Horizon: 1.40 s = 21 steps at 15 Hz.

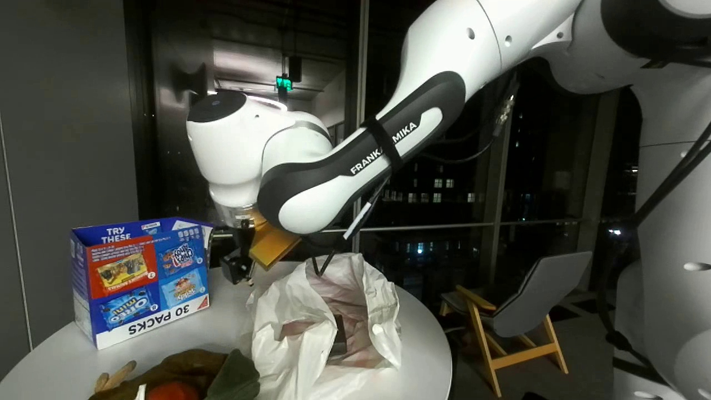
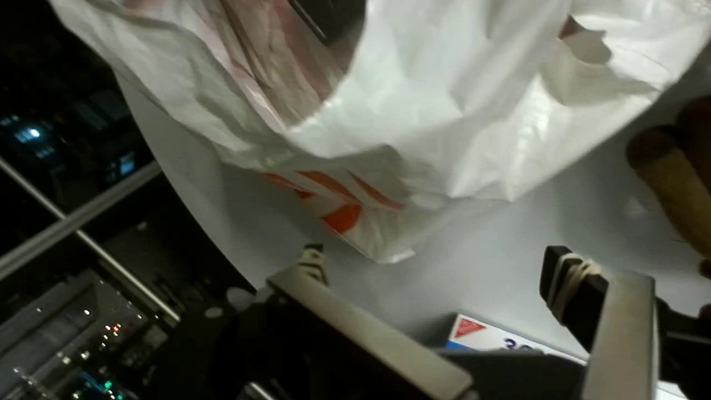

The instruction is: Remove the moose, radish and eraser from the plastic bag and place them on the table.

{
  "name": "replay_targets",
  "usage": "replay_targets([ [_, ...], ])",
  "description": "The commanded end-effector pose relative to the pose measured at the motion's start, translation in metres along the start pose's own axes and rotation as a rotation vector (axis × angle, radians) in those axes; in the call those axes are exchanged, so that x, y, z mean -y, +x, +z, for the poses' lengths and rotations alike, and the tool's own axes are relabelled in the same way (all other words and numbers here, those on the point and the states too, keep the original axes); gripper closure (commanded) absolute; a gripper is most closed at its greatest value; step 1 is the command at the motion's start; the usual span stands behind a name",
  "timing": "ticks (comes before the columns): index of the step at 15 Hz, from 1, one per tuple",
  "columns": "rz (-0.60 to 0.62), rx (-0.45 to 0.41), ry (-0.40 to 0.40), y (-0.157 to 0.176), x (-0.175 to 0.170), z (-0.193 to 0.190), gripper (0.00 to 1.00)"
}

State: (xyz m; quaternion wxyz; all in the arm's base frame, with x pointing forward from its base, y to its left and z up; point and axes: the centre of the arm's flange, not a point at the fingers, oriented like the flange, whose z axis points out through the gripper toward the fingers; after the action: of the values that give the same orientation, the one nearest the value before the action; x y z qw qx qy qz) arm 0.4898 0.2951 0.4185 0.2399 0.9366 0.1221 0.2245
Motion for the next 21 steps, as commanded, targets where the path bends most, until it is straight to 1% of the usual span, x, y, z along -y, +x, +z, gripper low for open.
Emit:
replay_targets([
  [1,0.129,0.149,-0.068,-0.011,-0.049,0.013,0.00],
  [6,0.320,0.370,-0.140,-0.040,-0.108,0.057,0.00],
  [9,0.452,0.479,-0.174,-0.057,-0.122,0.069,0.00],
  [10,0.496,0.516,-0.178,-0.061,-0.124,0.070,0.00],
  [11,0.548,0.541,-0.165,-0.066,-0.128,0.067,0.00],
  [13,0.638,0.566,-0.089,-0.075,-0.134,0.053,0.00],
  [14,0.684,0.585,-0.067,-0.084,-0.133,0.047,0.00],
  [16,0.782,0.583,-0.042,-0.093,-0.141,0.031,0.00],
  [18,0.872,0.605,-0.070,-0.096,-0.149,0.022,0.00],
  [20,0.905,0.622,-0.128,-0.099,-0.152,0.022,0.00],
  [21,0.896,0.628,-0.150,-0.099,-0.150,0.024,0.00],
])
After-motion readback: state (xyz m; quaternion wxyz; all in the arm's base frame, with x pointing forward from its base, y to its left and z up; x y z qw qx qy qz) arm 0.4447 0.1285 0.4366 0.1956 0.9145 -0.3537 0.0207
